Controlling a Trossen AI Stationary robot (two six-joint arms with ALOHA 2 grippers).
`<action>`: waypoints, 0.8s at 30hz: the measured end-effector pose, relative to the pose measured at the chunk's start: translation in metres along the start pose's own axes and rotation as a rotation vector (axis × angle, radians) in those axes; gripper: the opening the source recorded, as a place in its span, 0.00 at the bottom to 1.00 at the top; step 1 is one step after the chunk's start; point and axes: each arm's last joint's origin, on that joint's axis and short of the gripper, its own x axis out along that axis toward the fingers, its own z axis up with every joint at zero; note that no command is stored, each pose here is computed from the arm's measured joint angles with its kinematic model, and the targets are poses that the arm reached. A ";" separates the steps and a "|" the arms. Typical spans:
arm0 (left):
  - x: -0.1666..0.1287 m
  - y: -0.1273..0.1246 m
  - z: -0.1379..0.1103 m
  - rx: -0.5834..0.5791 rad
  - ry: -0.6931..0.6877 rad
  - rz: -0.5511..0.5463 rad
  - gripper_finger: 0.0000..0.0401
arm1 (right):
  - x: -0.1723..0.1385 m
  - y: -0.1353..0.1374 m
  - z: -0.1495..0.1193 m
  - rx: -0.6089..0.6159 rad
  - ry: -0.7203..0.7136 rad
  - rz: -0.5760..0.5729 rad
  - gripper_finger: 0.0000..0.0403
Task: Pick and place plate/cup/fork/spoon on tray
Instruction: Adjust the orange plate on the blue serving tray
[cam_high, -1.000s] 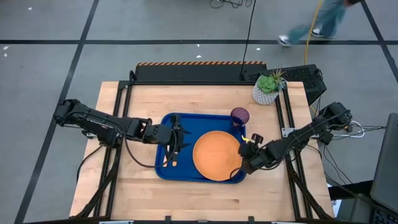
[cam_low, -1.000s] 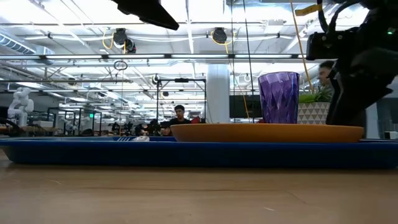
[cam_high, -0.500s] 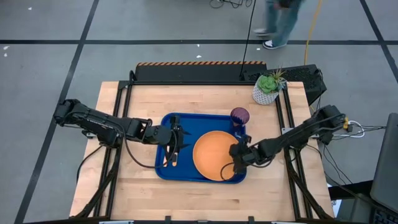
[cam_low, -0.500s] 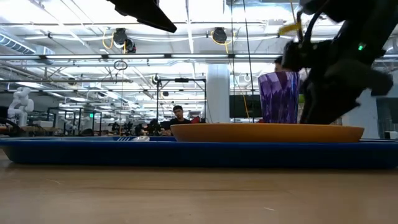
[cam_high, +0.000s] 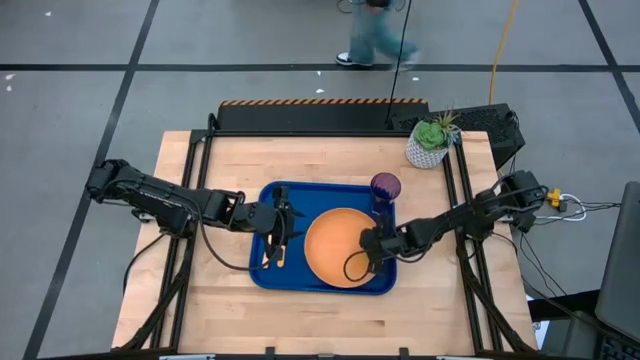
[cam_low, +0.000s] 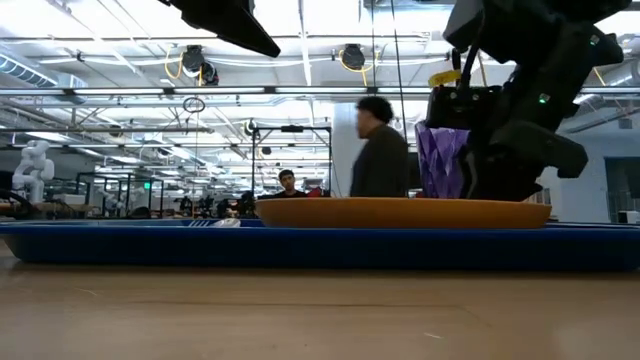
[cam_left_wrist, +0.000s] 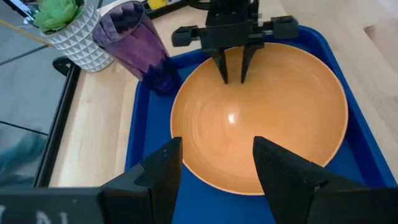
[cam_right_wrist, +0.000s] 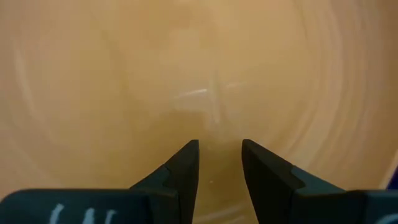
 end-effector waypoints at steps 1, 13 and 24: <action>0.000 0.000 0.000 0.000 0.000 0.000 0.50 | 0.000 -0.001 0.001 -0.004 -0.003 -0.001 0.28; 0.000 0.000 -0.002 -0.019 0.025 -0.004 0.50 | 0.003 -0.011 0.012 -0.013 -0.065 0.002 0.28; 0.000 0.000 -0.003 -0.023 0.026 -0.004 0.50 | 0.007 -0.009 0.017 -0.026 -0.114 0.016 0.28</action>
